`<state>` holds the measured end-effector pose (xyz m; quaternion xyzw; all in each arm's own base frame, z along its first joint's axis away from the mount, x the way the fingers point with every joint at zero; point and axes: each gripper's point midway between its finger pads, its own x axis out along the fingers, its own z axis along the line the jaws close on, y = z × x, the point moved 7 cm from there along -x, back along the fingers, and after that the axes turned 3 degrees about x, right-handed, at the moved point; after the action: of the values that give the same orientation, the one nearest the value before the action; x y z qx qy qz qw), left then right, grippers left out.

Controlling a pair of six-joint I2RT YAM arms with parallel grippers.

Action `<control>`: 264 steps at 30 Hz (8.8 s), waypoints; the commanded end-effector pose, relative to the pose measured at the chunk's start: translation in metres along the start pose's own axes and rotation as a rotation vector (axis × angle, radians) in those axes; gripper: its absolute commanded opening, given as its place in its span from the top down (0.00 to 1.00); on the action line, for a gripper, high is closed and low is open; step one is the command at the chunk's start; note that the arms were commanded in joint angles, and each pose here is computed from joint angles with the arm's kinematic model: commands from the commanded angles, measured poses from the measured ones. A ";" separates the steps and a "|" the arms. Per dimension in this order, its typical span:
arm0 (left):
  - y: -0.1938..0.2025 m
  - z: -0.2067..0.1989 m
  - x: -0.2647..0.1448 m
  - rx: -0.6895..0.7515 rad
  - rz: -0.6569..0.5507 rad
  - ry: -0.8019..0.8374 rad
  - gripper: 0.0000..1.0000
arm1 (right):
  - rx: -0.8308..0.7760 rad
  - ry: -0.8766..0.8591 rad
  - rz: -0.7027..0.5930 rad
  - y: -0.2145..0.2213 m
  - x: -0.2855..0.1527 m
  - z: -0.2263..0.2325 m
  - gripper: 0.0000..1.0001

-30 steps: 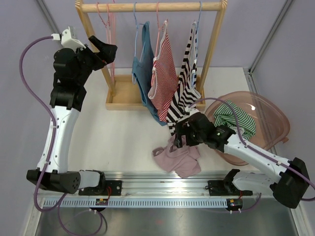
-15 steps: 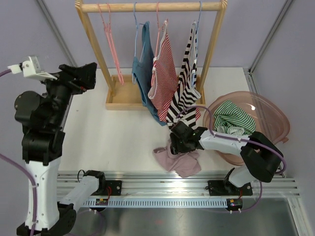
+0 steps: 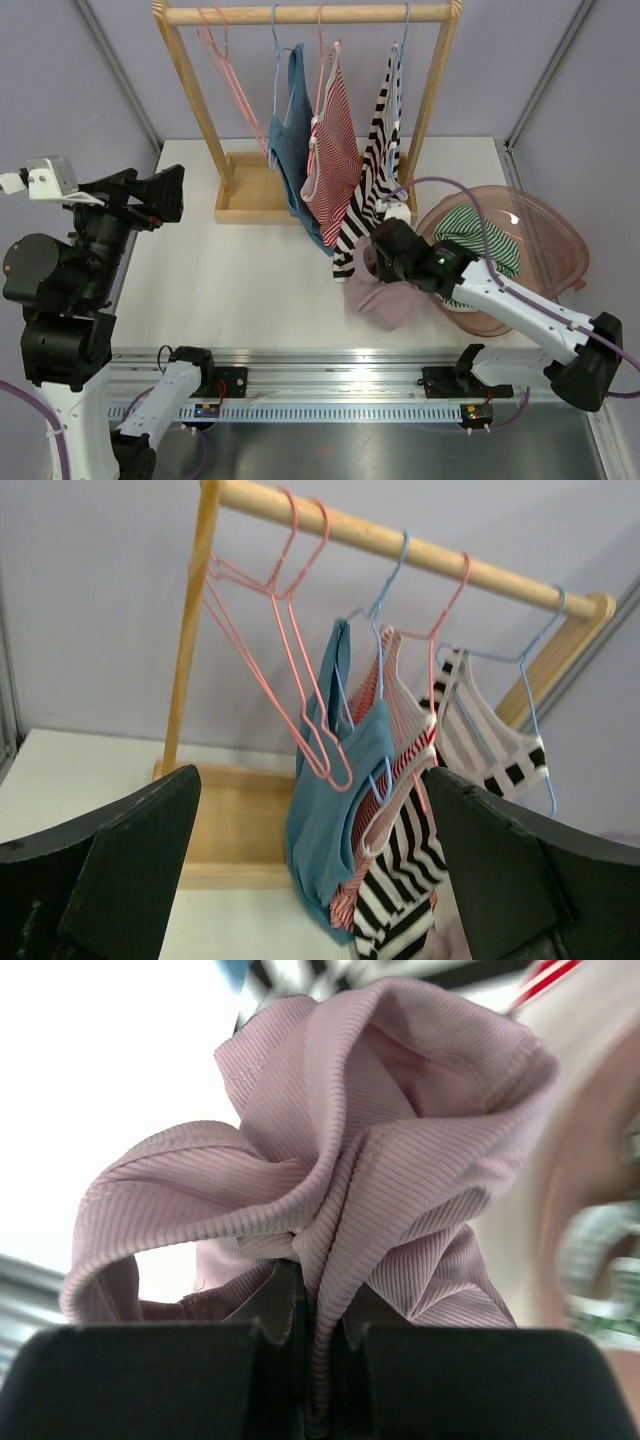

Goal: Remove the tank top from the hanger

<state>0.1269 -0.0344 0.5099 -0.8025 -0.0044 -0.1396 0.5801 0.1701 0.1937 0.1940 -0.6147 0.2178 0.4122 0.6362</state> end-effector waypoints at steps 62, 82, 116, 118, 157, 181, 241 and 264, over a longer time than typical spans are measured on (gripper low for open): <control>0.095 -0.081 0.259 0.248 0.341 0.059 1.00 | 0.452 -0.339 -0.546 -0.115 -0.126 -0.114 0.07; 0.032 -0.070 0.138 0.032 0.147 0.085 1.00 | 0.326 -0.552 -0.557 -0.120 -0.139 -0.093 0.00; 0.135 -0.042 -0.136 -0.316 0.534 0.829 1.00 | 0.111 -0.945 -0.485 -0.079 -0.097 0.058 0.00; 0.136 -0.049 -0.132 -0.351 0.517 0.889 1.00 | 0.141 -0.890 -0.537 -0.085 -0.086 0.063 0.01; 0.157 -0.050 -0.110 -0.281 0.617 0.841 1.00 | 0.244 -0.130 -0.593 -0.119 -0.032 -0.001 1.00; 0.024 -0.104 -0.011 -0.229 -0.477 1.021 1.00 | -0.072 -1.239 -0.556 -0.116 -0.261 0.062 1.00; 0.035 -0.081 0.156 -0.164 0.159 -0.003 1.00 | 0.064 -0.432 -0.078 0.008 -0.071 -0.011 0.01; 0.105 -0.049 0.254 -0.178 0.286 -0.122 1.00 | 0.019 -0.634 0.014 0.022 -0.060 0.009 0.01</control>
<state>0.3779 -0.1519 0.4714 -0.8377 0.0884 0.0300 0.5381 0.1175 0.1723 0.2299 -0.4695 0.0530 0.5565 0.6835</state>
